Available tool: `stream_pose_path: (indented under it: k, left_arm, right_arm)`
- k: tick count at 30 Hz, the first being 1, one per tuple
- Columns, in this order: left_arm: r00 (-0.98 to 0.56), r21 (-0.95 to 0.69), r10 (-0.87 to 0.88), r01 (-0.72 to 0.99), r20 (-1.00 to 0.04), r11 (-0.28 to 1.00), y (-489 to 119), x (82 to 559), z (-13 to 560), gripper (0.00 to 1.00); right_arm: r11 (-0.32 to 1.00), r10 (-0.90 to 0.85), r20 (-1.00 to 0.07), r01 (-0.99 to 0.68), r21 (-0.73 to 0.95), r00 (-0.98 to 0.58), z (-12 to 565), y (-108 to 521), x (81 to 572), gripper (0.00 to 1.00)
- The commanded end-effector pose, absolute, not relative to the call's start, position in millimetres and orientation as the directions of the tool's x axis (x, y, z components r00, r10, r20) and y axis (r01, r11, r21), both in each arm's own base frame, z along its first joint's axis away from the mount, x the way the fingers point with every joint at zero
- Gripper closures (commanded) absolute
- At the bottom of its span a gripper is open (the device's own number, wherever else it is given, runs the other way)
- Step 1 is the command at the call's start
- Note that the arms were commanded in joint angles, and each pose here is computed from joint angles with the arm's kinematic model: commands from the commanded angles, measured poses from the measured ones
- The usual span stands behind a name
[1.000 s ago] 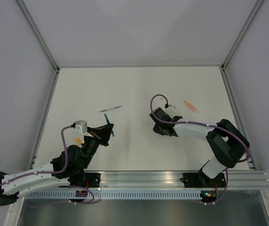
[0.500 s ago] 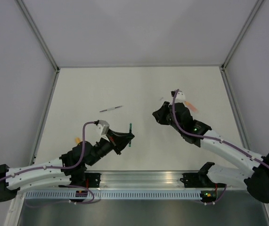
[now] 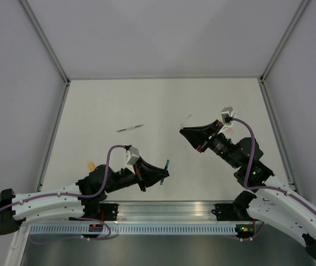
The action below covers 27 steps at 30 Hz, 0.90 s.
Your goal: Insert the pens into the pen caps
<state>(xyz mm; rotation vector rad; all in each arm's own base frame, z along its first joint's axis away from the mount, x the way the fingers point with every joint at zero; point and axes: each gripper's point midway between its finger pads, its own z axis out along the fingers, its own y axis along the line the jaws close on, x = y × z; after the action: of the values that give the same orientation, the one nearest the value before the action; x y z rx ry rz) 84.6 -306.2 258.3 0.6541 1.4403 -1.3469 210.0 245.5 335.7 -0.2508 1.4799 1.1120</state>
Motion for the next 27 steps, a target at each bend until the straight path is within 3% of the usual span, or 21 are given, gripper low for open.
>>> stream_pose_path:
  k: [1, 4, 13, 27]
  left_arm:
    - [-0.292, -0.350, -0.319, 0.926, -0.902, 0.142, -306, 74, 292, 0.98]
    - [-0.286, -0.348, -0.336, 0.927, -0.897, 0.140, -303, 74, 294, 0.98]
    - [-0.301, -0.362, -0.356, 0.925, -0.885, 0.118, -303, 72, 295, 0.98]
    - [-0.289, -0.360, -0.396, 0.926, -0.871, 0.116, -293, 71, 299, 0.98]
  right_arm:
    - [0.385, 0.486, -0.850, -0.824, 0.417, -0.203, 365, 252, 185, 1.00]
    - [0.275, 0.533, -0.818, -0.871, 0.407, -0.214, 377, 254, 167, 1.00]
    - [0.127, 0.606, -0.760, -0.915, 0.384, -0.235, 392, 256, 141, 1.00]
    - [0.027, 0.609, -0.745, -0.931, 0.364, -0.273, 401, 279, 118, 1.00]
